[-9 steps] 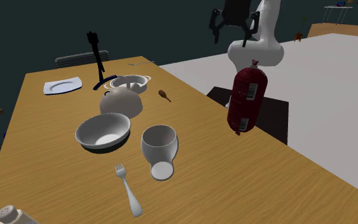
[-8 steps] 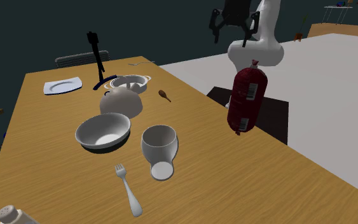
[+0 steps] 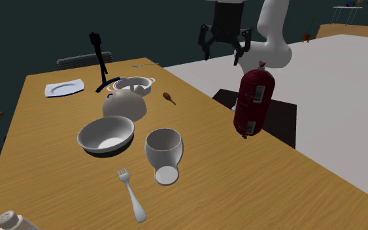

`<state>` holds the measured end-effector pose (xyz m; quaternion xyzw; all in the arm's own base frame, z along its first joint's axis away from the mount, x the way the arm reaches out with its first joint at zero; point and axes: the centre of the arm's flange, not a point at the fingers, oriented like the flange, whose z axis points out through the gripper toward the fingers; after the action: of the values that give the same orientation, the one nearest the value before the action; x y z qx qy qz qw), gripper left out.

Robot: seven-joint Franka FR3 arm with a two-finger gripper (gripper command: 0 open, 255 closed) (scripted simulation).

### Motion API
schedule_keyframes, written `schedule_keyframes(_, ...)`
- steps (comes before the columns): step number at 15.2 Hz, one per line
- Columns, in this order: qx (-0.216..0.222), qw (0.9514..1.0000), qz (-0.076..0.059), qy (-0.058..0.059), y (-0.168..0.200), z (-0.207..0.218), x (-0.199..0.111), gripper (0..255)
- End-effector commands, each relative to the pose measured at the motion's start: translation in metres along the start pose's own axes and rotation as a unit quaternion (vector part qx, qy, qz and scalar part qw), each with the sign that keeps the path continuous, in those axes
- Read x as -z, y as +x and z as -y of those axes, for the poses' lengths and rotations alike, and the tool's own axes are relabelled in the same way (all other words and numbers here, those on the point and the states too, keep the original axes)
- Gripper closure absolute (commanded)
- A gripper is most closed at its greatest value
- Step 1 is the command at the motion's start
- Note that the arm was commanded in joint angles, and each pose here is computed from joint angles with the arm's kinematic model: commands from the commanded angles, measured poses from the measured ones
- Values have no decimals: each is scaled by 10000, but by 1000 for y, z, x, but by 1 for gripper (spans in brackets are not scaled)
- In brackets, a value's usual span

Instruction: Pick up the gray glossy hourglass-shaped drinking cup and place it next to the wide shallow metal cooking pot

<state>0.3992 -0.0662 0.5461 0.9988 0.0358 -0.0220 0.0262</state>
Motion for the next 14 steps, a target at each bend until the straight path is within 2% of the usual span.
schedule_keyframes(1, -34, 10000, 14, -13, 24, -9, -12, 0)
schedule_keyframes(14, -257, 9996, 124, -72, 174, -65, -82, 0)
